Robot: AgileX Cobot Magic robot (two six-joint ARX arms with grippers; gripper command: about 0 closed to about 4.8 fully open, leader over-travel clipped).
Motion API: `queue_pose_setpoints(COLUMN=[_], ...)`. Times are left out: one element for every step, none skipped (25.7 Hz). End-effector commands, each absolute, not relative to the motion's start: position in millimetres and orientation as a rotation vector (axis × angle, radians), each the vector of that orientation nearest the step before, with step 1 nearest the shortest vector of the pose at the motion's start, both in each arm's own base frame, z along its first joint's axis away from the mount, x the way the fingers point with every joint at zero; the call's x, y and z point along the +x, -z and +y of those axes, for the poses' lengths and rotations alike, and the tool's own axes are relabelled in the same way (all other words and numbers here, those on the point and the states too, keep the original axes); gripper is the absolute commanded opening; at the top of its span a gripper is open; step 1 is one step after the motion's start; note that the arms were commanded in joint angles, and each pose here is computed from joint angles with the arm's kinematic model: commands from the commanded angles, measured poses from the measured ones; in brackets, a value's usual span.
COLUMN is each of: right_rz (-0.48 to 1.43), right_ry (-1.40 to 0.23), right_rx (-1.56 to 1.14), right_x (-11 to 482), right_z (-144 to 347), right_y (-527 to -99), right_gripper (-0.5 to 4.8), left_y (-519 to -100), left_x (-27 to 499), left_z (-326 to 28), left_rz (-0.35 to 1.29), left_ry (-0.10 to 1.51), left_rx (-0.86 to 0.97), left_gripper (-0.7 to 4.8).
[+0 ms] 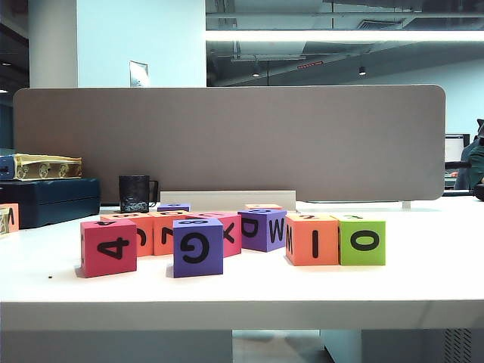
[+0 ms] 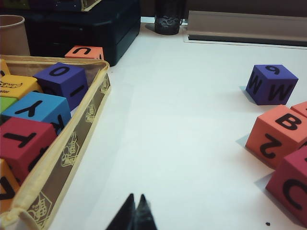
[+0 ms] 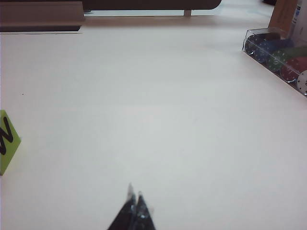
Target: Select the appropriate blocks from the scattered letter blocks on the table and arrange them in a row to spell out "23".
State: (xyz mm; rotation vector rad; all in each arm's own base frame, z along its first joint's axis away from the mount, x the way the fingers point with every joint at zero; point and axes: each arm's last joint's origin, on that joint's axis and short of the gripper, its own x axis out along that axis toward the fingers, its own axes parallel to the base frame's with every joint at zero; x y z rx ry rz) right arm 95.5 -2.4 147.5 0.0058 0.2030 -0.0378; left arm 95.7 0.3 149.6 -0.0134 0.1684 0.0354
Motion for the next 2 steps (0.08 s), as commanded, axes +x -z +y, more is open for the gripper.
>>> queue_pose_setpoints(right_rz=[0.187, 0.187], right_ry=[0.044, 0.044], right_rx=[0.002, 0.002], right_x=[95.1, 95.1], right_z=[-2.6, -2.6], right_y=[-148.7, -148.7], right_gripper=[-0.01, -0.01], left_y=[-149.2, -149.2], left_x=[95.5, 95.5], left_z=[0.0, 0.0], left_rz=[0.175, 0.175], left_ry=[-0.029, -0.029], left_rx=[-0.01, -0.01], left_gripper=[-0.05, -0.05])
